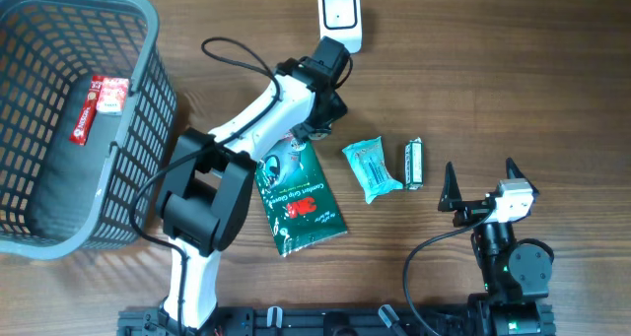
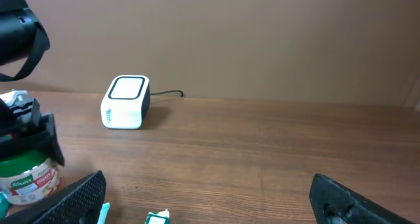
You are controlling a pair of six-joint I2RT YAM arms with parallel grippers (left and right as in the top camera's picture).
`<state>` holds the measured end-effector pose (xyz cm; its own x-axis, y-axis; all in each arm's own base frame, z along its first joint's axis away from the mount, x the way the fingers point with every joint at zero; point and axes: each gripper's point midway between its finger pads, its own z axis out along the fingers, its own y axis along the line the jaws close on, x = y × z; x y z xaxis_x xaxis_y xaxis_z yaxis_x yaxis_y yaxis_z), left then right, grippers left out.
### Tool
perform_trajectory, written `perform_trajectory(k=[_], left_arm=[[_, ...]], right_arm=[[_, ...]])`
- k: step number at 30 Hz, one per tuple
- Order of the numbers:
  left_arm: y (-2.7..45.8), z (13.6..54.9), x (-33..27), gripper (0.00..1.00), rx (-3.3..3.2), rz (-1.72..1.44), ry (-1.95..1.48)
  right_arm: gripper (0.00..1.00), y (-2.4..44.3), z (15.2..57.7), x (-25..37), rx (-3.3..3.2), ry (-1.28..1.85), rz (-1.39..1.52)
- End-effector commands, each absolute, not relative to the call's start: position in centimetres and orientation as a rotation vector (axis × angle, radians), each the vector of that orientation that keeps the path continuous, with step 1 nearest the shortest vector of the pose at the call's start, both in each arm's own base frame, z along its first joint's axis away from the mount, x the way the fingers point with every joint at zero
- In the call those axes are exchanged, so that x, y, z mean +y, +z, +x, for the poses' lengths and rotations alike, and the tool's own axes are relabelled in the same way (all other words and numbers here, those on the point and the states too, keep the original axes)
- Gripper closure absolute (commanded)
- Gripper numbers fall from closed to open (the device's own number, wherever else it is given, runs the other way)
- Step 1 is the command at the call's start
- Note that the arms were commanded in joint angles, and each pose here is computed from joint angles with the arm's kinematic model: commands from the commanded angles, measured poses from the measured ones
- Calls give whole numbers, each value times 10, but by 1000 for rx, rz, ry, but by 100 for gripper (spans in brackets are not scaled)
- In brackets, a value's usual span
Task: Scan the item barcode
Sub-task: 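Carry the jar toward the scanner and set it beside the glove pack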
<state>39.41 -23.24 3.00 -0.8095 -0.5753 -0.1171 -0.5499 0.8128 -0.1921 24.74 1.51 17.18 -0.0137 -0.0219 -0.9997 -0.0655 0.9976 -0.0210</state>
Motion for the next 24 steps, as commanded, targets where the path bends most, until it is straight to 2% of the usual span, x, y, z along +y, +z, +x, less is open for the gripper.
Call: perform_trajectory(k=[1, 3, 10, 16, 19, 24], left_arm=[[28, 384, -254, 12, 2739, -1252, -307], [30, 381, -269, 0, 2739, -1282, -374], [34, 381, -287, 0, 2755, -1265, -471], [52, 362, -290, 0, 2895, -1026, -493], [99, 351, -284, 0, 2896, -804, -523], [198, 362, -257, 0, 2626, -613, -563]], right_arm=[[0, 174, 247, 14, 1575, 23, -64], [0, 174, 247, 14, 1575, 23, -64], [0, 174, 247, 14, 1575, 23, -64], [0, 174, 247, 14, 1575, 23, -63], [0, 174, 247, 14, 1575, 23, -64], [0, 174, 247, 14, 1575, 22, -64]])
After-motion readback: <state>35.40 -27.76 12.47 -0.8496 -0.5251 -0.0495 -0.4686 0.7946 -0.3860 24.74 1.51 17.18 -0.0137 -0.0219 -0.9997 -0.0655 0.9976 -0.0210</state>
